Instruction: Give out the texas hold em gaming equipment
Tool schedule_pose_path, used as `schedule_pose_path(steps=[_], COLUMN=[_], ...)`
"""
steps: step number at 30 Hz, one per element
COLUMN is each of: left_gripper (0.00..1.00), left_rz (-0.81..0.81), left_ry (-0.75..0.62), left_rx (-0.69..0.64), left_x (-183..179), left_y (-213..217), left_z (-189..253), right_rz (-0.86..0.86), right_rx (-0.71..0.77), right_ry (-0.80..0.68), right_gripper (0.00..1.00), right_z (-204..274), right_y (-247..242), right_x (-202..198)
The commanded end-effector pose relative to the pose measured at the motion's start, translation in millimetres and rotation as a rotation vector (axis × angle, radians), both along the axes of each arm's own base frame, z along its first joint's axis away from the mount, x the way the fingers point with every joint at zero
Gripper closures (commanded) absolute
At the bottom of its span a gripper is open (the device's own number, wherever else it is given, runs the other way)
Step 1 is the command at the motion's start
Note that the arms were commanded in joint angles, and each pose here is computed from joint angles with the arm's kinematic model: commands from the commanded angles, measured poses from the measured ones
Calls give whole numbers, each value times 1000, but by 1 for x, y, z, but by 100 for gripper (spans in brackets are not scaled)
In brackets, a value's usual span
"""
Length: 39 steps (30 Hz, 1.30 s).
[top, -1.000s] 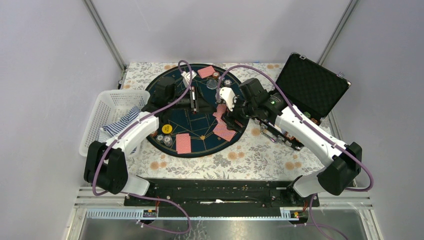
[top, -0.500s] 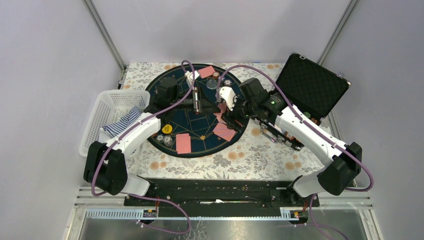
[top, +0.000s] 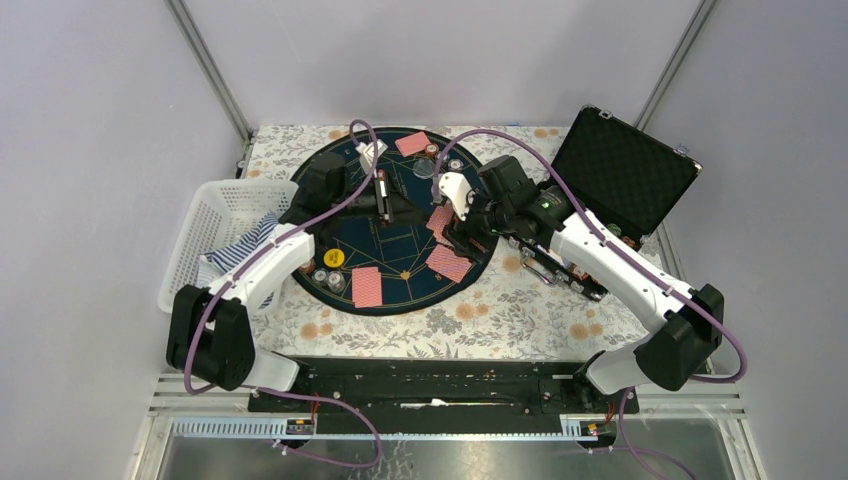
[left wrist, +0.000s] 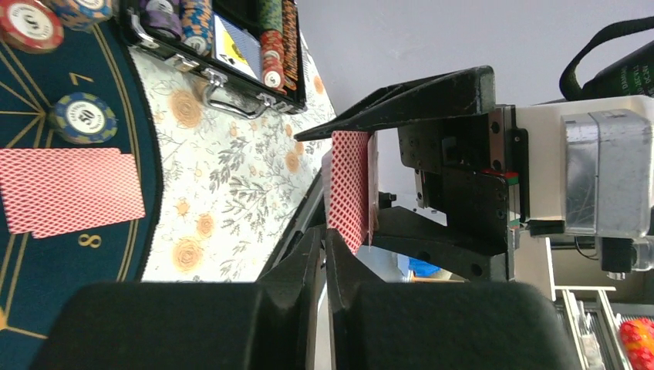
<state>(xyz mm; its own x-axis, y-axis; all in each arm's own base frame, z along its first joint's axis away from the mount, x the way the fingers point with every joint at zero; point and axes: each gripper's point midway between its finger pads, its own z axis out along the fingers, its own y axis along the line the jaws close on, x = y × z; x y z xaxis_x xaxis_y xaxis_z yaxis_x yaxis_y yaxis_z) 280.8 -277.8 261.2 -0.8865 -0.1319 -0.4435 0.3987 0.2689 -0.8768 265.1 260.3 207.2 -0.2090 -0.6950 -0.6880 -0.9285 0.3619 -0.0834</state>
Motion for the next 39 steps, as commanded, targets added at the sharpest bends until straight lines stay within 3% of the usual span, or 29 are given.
schedule_pose_path(steps=[1,3,4,6,9,11,16,21,27,34,39], left_gripper=[94,94,89,69,46,41,40,50,76,97,100], left_rz=[64,65,55,24,8,10,-29,-54,-29,42,91], left_ry=[-60,-65,-70,-80,-76,-67,-64,-41,-41,-42,-44], left_rx=[-6,-16,-27,-67,-103,-111,-109,-91,-60,-44,-46], left_x=[8,8,7,1,-4,-5,-12,-16,-11,2,12], left_y=[12,13,12,10,10,9,-6,-16,-13,1,14], left_z=[15,19,22,30,35,35,32,21,16,15,17], right_rz=[-7,-8,-9,-10,-10,-7,-7,-5,-7,-9,-14], right_rx=[59,59,59,56,57,58,61,70,68,70,66], right_ry=[-69,-68,-69,-69,-68,-65,-57,-53,-58,-61,-60], right_gripper=[100,100,100,100,100,100,100,100,100,100,100], right_z=[24,23,23,22,22,22,21,24,25,25,23], right_y=[8,8,8,8,9,9,11,14,12,11,10], right_x=[6,6,7,8,8,7,8,9,8,7,8])
